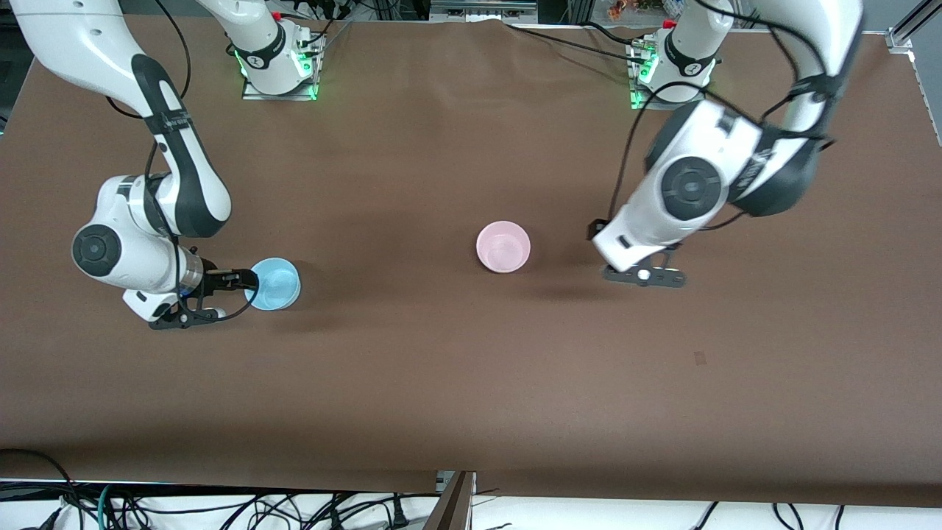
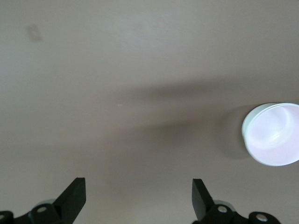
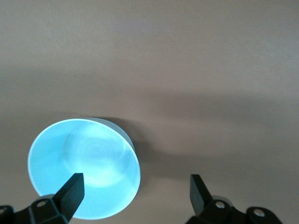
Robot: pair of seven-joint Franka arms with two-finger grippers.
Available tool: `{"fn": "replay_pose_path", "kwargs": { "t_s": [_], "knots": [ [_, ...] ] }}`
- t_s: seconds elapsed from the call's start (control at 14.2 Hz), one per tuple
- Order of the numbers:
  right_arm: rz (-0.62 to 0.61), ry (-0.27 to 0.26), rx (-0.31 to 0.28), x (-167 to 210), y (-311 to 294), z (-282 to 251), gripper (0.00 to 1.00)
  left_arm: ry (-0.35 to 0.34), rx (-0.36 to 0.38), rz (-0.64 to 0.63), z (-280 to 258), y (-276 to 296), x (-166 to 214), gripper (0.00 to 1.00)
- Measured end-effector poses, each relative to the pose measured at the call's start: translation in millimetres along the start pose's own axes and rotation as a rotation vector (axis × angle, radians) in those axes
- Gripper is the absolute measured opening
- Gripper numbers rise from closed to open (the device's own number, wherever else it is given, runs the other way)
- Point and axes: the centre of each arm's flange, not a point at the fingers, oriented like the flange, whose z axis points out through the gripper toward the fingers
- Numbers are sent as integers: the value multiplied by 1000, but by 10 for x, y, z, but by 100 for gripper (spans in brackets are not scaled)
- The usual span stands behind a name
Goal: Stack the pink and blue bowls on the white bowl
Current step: 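Release the pink bowl while the right gripper reaches the blue bowl, then grasp the blue bowl rim while the left gripper returns to rest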
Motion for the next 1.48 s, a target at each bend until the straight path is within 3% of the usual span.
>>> {"fn": "replay_pose_path", "kwargs": {
  "t_s": [0.42,0.49,0.77,1.06,1.34,1.48],
  "knots": [
    [-62,-12,3,12,-42,172,97,96,30,-36,-925,-1008,-339,100],
    [-84,-21,4,7,-41,231,91,106,40,-53,-1103,-1075,-453,100],
    [-106,-40,9,0,-30,389,47,126,52,-138,-1719,-1479,-803,100],
    [-106,-38,11,12,-31,386,4,108,-39,-103,-1672,-2226,-808,100],
    [-106,-21,8,42,-38,249,2,66,-57,-112,-1452,-2452,-813,100],
    [-88,-47,26,64,-52,156,2,106,-112,-139,-1386,-2497,-760,100]
  ]
}}
